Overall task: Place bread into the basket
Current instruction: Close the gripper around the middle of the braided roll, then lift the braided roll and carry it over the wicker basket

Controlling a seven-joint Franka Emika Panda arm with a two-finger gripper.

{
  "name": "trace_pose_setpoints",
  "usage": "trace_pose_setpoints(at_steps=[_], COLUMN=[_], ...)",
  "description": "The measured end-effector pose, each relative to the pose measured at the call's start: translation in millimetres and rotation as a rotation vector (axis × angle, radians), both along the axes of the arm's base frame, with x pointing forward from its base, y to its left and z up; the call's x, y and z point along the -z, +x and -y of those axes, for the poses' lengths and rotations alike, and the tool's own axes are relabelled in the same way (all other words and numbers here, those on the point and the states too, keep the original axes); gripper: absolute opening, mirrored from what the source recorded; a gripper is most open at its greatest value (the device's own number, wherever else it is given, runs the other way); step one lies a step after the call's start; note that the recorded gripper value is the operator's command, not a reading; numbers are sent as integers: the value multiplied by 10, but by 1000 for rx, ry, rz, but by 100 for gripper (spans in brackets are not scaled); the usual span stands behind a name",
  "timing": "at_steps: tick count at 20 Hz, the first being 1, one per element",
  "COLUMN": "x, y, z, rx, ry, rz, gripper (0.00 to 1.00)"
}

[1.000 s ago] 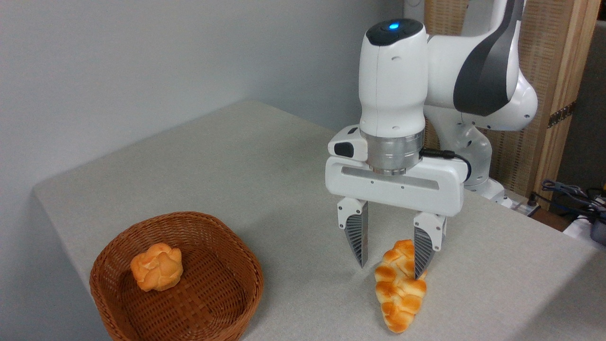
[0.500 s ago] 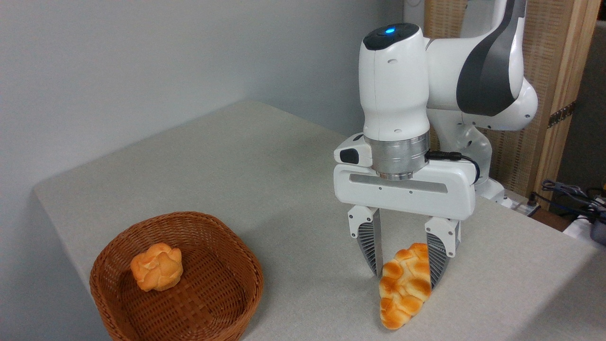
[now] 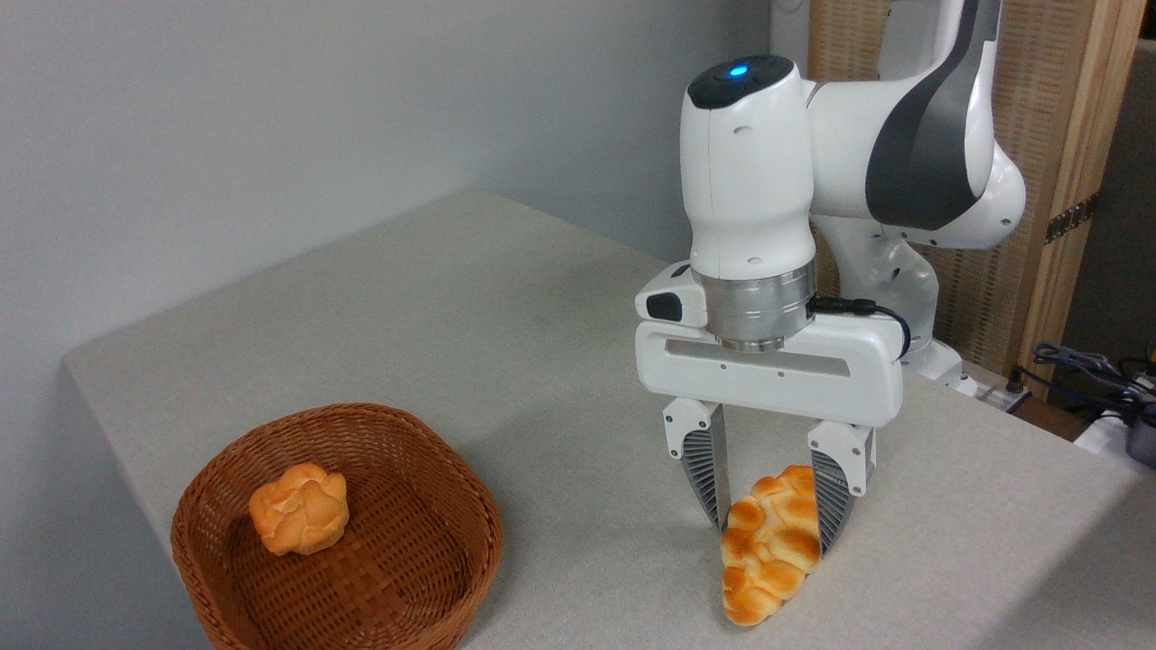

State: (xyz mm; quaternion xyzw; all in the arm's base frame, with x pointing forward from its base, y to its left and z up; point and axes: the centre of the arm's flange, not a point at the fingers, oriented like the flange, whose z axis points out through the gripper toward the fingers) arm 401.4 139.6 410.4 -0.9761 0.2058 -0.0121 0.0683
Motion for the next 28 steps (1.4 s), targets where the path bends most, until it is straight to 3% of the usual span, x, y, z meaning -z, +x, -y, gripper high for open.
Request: trace_pose_setpoints(at_steps=[5, 8, 16, 23, 26, 28], x=[156, 155, 155, 99, -213, -542], y=[-8, -3, 3, 36, 248, 447], z=[13, 25, 44, 56, 300, 611], rx=[2, 5, 38, 132, 196, 255], ry=[-9, -9, -7, 2, 41, 74], rz=[-35, -35, -38, -38, -16, -15], gripper=[48, 34, 36, 39, 48, 48])
